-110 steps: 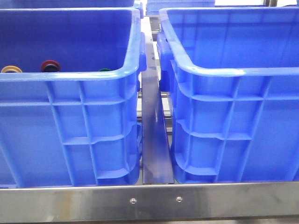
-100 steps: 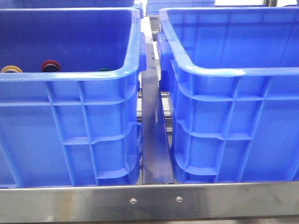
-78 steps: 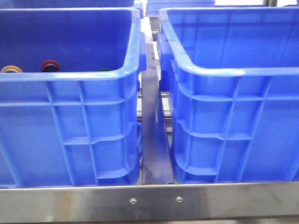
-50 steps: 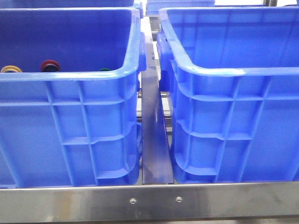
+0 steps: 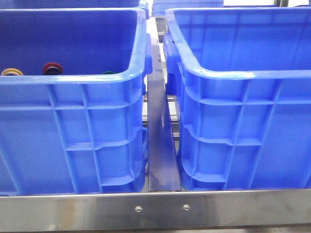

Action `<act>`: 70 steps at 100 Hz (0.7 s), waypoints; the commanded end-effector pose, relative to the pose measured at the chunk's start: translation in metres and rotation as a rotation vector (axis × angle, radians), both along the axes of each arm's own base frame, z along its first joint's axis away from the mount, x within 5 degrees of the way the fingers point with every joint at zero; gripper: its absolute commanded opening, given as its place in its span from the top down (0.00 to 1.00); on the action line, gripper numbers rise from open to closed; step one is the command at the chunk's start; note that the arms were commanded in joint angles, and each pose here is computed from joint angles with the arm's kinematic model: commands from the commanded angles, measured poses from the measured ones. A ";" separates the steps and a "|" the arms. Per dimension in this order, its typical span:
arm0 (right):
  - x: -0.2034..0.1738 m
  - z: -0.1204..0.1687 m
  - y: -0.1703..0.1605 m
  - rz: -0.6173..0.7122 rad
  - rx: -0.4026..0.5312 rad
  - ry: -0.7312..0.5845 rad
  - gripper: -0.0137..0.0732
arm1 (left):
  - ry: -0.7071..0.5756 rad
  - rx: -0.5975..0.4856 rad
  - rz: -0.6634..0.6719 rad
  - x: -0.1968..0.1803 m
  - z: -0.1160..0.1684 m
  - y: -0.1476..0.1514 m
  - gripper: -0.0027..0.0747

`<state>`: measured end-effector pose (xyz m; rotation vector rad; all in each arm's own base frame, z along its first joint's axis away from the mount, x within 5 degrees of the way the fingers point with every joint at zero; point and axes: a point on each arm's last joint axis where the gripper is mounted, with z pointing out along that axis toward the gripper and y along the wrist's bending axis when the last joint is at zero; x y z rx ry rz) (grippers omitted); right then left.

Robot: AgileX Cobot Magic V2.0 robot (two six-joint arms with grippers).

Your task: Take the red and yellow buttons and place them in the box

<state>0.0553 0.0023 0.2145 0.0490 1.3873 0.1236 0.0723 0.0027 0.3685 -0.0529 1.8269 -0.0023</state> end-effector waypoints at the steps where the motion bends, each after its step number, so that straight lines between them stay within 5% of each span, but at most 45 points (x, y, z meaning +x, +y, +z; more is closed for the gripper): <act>1: -0.005 0.014 0.000 0.005 -0.007 -0.123 0.95 | 0.027 0.009 -0.011 0.017 0.023 -0.001 0.99; 54: -0.005 0.014 0.000 0.005 -0.007 -0.123 0.95 | 0.224 -0.003 -0.013 0.075 0.023 -0.003 0.98; 70: -0.005 0.014 0.000 0.005 -0.007 -0.123 0.95 | 0.252 -0.015 -0.018 0.079 0.019 -0.004 0.75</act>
